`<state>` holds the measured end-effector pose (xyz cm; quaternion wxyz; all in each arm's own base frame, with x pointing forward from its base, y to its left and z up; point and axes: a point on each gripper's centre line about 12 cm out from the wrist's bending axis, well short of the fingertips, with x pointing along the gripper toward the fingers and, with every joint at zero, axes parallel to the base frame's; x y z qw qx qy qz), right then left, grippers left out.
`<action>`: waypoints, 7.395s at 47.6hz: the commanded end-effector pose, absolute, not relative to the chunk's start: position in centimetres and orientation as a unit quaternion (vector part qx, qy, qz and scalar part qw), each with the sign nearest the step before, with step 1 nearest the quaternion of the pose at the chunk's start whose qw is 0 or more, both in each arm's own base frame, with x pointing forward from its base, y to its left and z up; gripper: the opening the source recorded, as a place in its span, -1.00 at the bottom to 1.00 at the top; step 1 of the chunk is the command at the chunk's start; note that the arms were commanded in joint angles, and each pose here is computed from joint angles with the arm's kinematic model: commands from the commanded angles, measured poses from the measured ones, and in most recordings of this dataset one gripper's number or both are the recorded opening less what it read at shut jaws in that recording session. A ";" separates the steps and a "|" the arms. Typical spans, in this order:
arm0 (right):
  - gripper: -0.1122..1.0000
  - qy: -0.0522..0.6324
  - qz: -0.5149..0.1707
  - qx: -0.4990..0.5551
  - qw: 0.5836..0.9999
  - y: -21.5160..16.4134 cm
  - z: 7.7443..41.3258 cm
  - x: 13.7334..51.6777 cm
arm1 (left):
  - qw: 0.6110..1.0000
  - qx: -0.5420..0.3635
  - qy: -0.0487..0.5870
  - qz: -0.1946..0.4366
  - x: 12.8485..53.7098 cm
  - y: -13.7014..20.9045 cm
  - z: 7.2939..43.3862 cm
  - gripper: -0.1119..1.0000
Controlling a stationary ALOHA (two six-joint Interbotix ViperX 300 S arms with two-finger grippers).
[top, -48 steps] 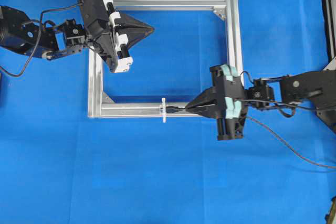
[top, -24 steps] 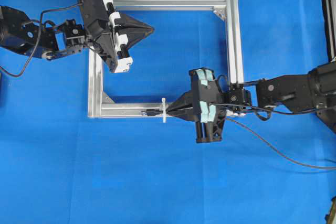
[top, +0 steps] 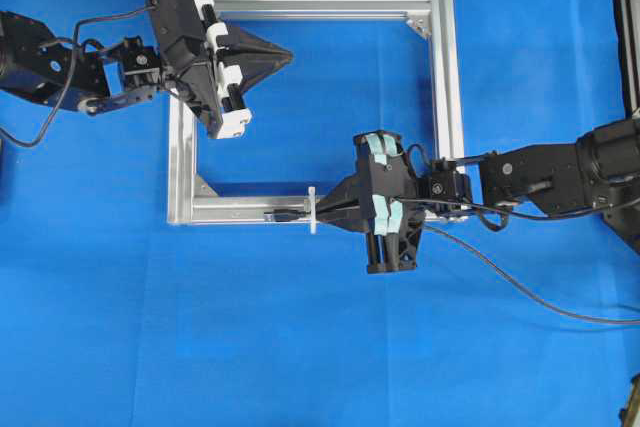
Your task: Insert the wire through the string loop located in the center.
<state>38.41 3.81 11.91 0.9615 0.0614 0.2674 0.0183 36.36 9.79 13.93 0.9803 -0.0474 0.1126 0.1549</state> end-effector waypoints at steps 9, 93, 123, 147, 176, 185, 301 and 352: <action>-0.84 0.249 0.020 0.062 0.966 3.8 13.0 39.0 | 0.986 -0.055 0.098 0.125 36.7 7.5 15.0 -0.80; -0.84 0.252 0.020 0.058 0.966 3.8 12.9 38.8 | 0.986 -0.045 0.155 -0.035 35.8 -4.5 13.9 0.88; -0.84 0.250 0.018 0.059 0.966 3.6 13.0 38.9 | 0.977 -0.042 0.207 -0.034 37.2 -4.8 11.1 0.88; -0.84 0.250 0.018 0.060 0.966 3.6 13.0 38.9 | 0.977 -0.042 0.207 -0.034 37.3 -4.8 11.2 0.88; -0.84 0.252 0.018 0.059 0.966 3.6 12.9 38.8 | 0.977 -0.042 0.207 -0.034 37.3 -4.8 11.2 0.88; -0.84 0.252 0.018 0.059 0.966 3.6 12.9 38.8 | 0.977 -0.042 0.207 -0.033 37.3 -4.8 11.2 0.88; 0.88 0.244 0.018 0.060 0.968 3.5 13.4 39.1 | 0.977 -0.052 0.205 -0.021 37.5 -4.0 11.4 -0.64; 0.91 0.259 0.019 0.058 0.964 3.6 14.0 38.5 | 0.974 -0.056 0.215 -0.043 22.3 -3.2 12.8 -0.64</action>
